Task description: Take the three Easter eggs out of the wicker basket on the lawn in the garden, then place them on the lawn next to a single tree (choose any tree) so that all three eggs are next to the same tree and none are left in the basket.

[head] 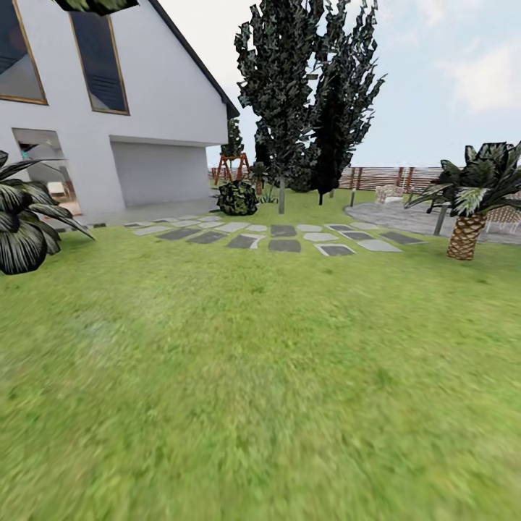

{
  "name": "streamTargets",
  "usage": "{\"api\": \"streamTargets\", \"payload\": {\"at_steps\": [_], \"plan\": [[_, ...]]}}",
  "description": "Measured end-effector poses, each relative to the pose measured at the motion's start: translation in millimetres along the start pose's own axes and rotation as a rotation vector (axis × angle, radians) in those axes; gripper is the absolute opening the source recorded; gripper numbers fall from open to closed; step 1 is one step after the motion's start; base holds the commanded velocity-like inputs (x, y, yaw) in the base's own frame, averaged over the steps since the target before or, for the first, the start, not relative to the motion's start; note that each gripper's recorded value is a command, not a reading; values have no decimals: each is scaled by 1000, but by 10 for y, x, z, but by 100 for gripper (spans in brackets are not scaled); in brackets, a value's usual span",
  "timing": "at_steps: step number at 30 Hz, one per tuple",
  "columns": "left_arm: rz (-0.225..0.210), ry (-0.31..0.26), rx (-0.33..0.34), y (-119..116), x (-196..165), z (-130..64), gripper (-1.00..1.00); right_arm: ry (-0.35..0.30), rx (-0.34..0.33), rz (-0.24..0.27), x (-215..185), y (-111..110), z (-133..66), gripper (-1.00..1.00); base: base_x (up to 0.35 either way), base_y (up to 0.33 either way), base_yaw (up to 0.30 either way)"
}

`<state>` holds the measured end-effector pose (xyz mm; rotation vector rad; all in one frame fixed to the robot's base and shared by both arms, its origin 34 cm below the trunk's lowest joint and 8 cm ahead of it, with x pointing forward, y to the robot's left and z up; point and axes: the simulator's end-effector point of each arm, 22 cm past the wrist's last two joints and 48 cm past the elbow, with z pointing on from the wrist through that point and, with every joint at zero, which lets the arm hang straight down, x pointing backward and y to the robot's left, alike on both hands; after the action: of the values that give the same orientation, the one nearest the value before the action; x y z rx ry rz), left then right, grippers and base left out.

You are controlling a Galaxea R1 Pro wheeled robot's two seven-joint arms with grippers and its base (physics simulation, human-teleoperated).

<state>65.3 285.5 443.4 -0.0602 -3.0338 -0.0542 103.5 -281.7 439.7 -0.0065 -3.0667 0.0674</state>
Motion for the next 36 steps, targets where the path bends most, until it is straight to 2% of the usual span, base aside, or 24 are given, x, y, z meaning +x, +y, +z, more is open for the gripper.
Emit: {"api": "streamTargets", "payload": {"at_steps": [32,36], "plan": [[10,4,4,-30,16,0,100,-1,4,-9,-2,-18,0,100,293,0,0],[3,0,20,-156,0,-1,100,-1,5,-14,-2,-22,0,100,318,0,0]]}}
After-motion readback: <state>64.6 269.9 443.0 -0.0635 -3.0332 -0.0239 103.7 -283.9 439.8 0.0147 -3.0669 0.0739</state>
